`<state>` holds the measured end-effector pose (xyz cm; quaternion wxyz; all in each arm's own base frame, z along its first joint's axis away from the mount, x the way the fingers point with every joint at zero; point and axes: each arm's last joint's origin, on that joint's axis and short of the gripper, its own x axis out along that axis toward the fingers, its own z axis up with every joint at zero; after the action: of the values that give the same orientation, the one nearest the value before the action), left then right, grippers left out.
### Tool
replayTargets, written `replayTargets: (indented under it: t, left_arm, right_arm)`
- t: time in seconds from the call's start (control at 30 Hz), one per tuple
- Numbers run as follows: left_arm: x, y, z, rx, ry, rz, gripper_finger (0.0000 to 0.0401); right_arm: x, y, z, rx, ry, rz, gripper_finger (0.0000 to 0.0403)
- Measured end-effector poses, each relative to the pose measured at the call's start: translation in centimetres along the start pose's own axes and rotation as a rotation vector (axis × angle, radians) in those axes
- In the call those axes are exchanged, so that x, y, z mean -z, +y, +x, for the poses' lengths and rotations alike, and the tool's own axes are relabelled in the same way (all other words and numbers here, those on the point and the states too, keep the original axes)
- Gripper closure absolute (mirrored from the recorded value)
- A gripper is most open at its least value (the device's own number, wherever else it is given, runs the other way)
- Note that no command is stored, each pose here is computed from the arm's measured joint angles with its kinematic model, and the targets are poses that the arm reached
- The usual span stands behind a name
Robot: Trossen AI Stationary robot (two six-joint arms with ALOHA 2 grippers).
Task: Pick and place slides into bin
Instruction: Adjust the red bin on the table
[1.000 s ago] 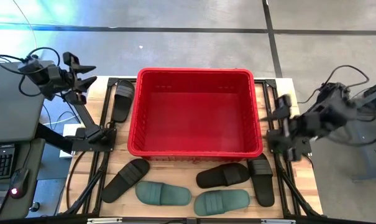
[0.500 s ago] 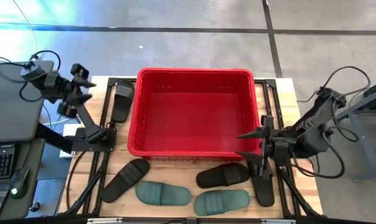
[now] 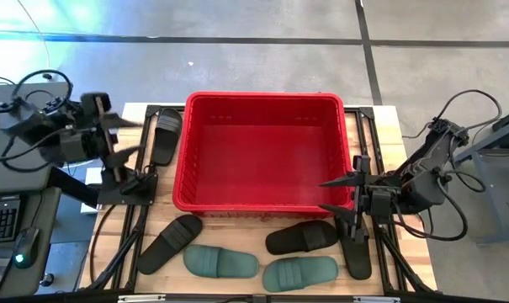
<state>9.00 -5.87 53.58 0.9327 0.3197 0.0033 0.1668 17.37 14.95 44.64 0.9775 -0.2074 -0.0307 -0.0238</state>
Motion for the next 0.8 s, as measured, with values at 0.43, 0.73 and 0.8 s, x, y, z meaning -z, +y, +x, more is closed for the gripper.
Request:
replayTargets:
  t: [0.43, 0.73, 0.8]
  left_arm:
    - [-5.7, 3.2, 1.4, -0.238, 0.368, 0.267, 0.0238]
    - [-2.4, 1.7, 0.5, -0.007, 0.255, 0.099, 0.0238]
    - [-1.6, 0.9, 0.6, 0.026, 0.288, 0.051, 0.0238]
  right_arm:
    - [0.8, 0.4, 0.0, -0.026, 0.062, 0.14, 0.0206]
    - [1.6, 0.8, -0.2, -0.063, 0.132, 0.279, 0.0206]
    - [1.6, 0.8, -0.1, -0.062, 0.13, 0.281, 0.0206]
